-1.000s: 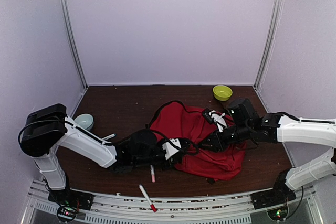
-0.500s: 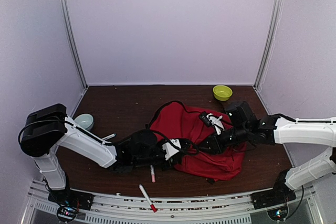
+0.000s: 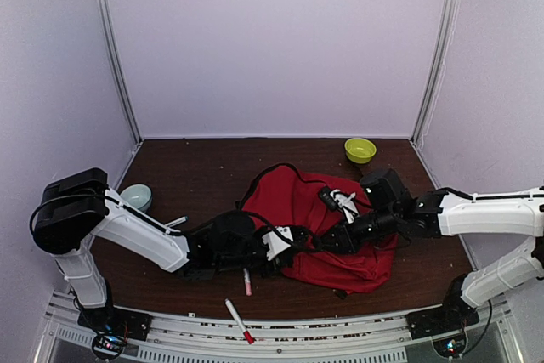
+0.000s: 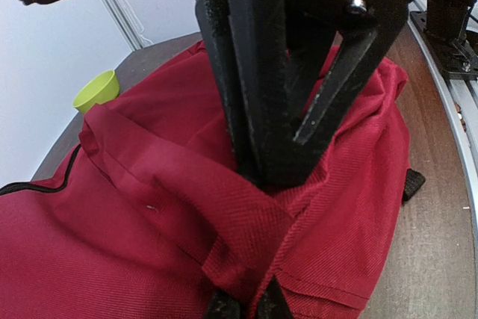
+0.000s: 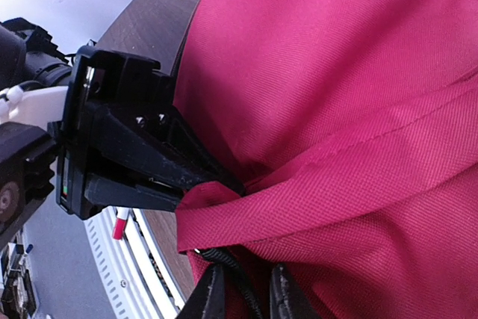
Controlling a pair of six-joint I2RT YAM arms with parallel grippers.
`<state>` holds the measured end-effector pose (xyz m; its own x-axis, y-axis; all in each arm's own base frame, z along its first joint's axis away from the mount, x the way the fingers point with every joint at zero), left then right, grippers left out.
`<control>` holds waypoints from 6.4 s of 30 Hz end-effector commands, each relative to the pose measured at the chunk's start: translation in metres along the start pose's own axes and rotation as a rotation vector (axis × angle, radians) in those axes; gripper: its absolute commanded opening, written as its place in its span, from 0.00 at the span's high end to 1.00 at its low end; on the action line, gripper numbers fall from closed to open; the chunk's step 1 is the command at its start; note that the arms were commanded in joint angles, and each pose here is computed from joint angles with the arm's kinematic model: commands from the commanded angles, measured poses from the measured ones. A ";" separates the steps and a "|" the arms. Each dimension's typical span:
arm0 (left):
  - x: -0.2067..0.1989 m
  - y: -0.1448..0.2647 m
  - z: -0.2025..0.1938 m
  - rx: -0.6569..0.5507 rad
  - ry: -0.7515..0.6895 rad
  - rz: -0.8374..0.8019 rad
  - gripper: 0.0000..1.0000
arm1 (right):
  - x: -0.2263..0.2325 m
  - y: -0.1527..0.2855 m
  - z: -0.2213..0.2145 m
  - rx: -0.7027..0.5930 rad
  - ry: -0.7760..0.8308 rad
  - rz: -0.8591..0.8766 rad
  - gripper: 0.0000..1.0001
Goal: Pack the student bag
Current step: Unzip the lower front pocket of the student bag, then pick up the pen at the center of the board.
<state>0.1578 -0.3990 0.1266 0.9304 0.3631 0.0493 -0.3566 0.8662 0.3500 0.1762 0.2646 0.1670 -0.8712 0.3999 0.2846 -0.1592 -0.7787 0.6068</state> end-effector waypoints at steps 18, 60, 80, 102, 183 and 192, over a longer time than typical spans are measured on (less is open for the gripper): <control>-0.004 0.002 0.014 -0.035 0.000 -0.023 1.00 | -0.021 0.036 0.007 0.000 -0.006 -0.283 1.00; -0.031 0.019 0.009 -0.015 0.060 -0.169 1.00 | -0.117 0.054 0.047 -0.018 -0.187 -0.614 1.00; -0.029 0.019 0.014 0.003 0.096 -0.150 0.73 | -0.123 0.078 0.025 0.079 -0.214 -0.754 0.81; 0.038 0.097 0.026 0.358 0.297 0.490 0.02 | -0.073 0.113 0.014 -0.248 -0.427 -0.614 0.65; 0.028 0.111 -0.104 0.825 0.795 0.720 0.61 | -0.050 0.114 -0.003 -0.177 -0.492 -0.639 0.63; 0.028 0.108 -0.115 0.837 0.781 0.757 0.95 | -0.053 0.117 -0.009 -0.156 -0.474 -0.685 0.63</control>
<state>0.1355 -0.2687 0.0709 0.1625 0.9862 -0.0317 -0.3304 0.0846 0.9400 0.1989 0.1530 0.2092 -0.2905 0.9278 0.2343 -0.6466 -0.3708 0.6666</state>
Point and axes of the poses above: each gripper's point midway between its finger pads, its own y axis back along the fingers, its own x axis along the line the jaws close on, z = x × y, the point moved 6 cm from there along y, back along the fingers, and after that the axes turned 15 degrees about y, right-handed, at the moved point
